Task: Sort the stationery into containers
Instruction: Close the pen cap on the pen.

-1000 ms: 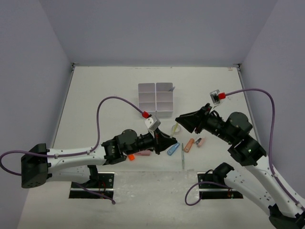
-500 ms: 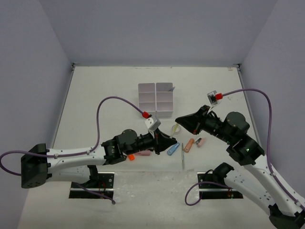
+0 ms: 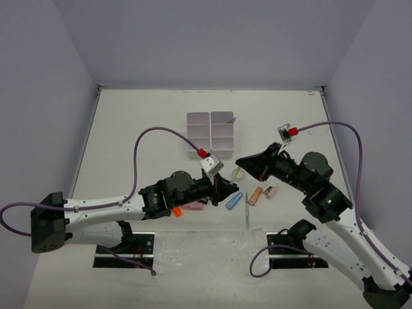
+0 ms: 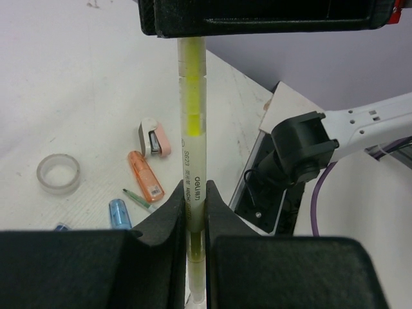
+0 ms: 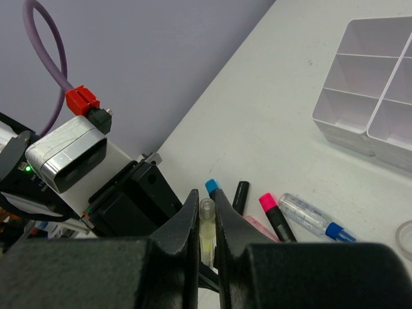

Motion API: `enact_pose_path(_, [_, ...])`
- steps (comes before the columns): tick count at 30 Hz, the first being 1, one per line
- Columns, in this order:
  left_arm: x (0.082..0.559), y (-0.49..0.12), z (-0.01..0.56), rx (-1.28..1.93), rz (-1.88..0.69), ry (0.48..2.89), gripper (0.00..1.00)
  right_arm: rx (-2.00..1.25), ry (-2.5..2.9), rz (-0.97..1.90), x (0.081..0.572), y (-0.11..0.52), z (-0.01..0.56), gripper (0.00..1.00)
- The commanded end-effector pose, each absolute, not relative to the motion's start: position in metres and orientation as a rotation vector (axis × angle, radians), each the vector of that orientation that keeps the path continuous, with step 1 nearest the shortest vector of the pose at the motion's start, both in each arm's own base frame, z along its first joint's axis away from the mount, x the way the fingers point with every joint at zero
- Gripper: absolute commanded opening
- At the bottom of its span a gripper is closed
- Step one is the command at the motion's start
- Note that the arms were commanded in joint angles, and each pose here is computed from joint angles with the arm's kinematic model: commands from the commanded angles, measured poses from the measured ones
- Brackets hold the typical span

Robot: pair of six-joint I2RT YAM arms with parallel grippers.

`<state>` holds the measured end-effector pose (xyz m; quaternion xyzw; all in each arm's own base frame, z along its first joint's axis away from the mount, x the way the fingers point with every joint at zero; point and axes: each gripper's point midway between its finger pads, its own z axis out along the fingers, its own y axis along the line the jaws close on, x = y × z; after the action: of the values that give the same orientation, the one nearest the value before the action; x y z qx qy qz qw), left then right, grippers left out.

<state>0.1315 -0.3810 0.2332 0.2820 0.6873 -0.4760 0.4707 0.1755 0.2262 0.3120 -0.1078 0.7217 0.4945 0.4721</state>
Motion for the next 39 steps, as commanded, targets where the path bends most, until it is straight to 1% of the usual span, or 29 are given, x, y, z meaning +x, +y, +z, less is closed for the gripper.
enact_pose_path(1, [0.146,-0.383,0.306,0.645,-1.148,1.455,0.00,-0.321,1.910,1.246,0.163,0.235,0.267,0.00])
enact_pose_path(5, [0.156,-0.371,0.326,0.575,-1.104,1.418,0.00,-0.319,1.939,1.246,0.161,0.235,0.249,0.00])
enact_pose_path(8, [0.158,-0.363,0.357,0.537,-1.105,1.345,0.00,-0.328,1.983,1.297,0.156,0.242,0.222,0.00])
enact_pose_path(10, [0.157,-0.361,0.375,0.525,-1.120,1.303,0.00,-0.313,2.004,1.309,0.156,0.246,0.199,0.00])
enact_pose_path(13, [0.154,-0.359,0.394,0.487,-1.164,1.245,0.00,-0.297,1.990,1.356,0.152,0.253,0.186,0.00])
enact_pose_path(18, [0.154,-0.357,0.408,0.442,-1.197,1.198,0.00,-0.317,2.023,1.365,0.146,0.265,0.166,0.00])
enact_pose_path(21, [0.155,-0.349,0.419,0.401,-1.202,1.171,0.00,-0.327,2.050,1.430,0.137,0.274,0.152,0.00])
enact_pose_path(26, [0.162,-0.332,0.430,0.317,-1.186,1.138,0.00,-0.312,2.072,1.483,0.129,0.282,0.144,0.00])
enact_pose_path(29, [0.164,-0.319,0.439,0.286,-1.170,1.122,0.00,-0.328,2.135,1.412,0.128,0.285,0.136,0.00])
enact_pose_path(32, [0.169,-0.301,0.441,0.229,-1.136,1.110,0.00,-0.287,2.157,1.458,0.124,0.287,0.138,0.00])
enact_pose_path(35, [0.172,-0.291,0.433,0.168,-1.138,1.107,0.00,-0.273,2.127,1.569,0.115,0.294,0.149,0.00])
enact_pose_path(39, [0.171,-0.282,0.421,0.136,-1.156,1.103,0.00,-0.308,2.125,1.477,0.116,0.301,0.156,0.00])
